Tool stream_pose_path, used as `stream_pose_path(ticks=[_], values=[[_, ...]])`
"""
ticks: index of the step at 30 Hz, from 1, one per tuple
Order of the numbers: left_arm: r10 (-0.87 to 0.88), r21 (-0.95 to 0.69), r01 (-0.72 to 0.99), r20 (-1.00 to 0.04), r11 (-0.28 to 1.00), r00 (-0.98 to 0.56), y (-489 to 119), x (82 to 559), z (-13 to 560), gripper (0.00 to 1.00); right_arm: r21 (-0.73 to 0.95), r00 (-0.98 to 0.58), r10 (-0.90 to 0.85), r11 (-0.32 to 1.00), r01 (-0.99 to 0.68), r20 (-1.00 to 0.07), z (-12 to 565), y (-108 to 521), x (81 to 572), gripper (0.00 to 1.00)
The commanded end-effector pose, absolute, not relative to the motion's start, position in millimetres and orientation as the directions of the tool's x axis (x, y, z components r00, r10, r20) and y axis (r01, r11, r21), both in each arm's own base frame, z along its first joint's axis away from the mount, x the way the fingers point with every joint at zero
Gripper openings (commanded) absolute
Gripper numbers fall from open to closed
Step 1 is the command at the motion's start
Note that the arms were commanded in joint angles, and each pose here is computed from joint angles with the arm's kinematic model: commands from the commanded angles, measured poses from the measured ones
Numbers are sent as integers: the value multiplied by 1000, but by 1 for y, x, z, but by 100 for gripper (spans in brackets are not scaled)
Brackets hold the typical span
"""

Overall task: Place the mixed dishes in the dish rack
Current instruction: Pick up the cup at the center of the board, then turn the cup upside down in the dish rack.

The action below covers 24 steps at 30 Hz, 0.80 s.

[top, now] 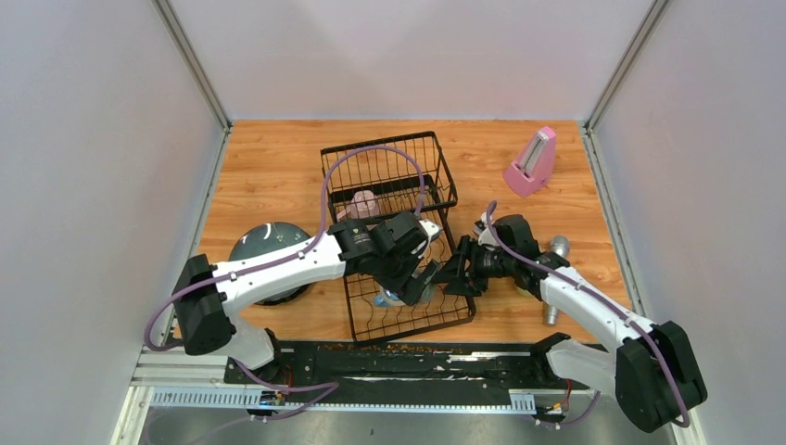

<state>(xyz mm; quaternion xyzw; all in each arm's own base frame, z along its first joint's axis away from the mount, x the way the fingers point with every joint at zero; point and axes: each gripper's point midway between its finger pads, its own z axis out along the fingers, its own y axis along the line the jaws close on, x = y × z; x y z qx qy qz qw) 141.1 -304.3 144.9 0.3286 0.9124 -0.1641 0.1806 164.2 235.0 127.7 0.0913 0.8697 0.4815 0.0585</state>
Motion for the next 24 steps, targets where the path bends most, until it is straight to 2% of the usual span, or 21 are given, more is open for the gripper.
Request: stream_pose_path(ticks=[1,6,13,15,20,24], values=[[531,-198,694,-511,692,-676,-318,150,176,13,843,-978,198,535,53,-65,129,241,172,49],[563,-171,700,-478,694,-675,-318,152,168,18,829,-978,196,556,54,-67,122,245,173,43],[630,-104,716,-401,690,-665,-316,157,154,36,818,-978,199,572,61,-67,116,247,175,42],[638,-99,717,-387,690,-666,-316,158,152,42,815,-979,196,576,63,-63,113,247,174,42],[640,-86,718,-389,691,-663,-317,160,151,65,809,-977,201,585,65,-67,110,246,174,43],[635,-83,718,-405,691,-658,-318,163,153,79,801,-972,220,595,68,-81,109,244,176,44]])
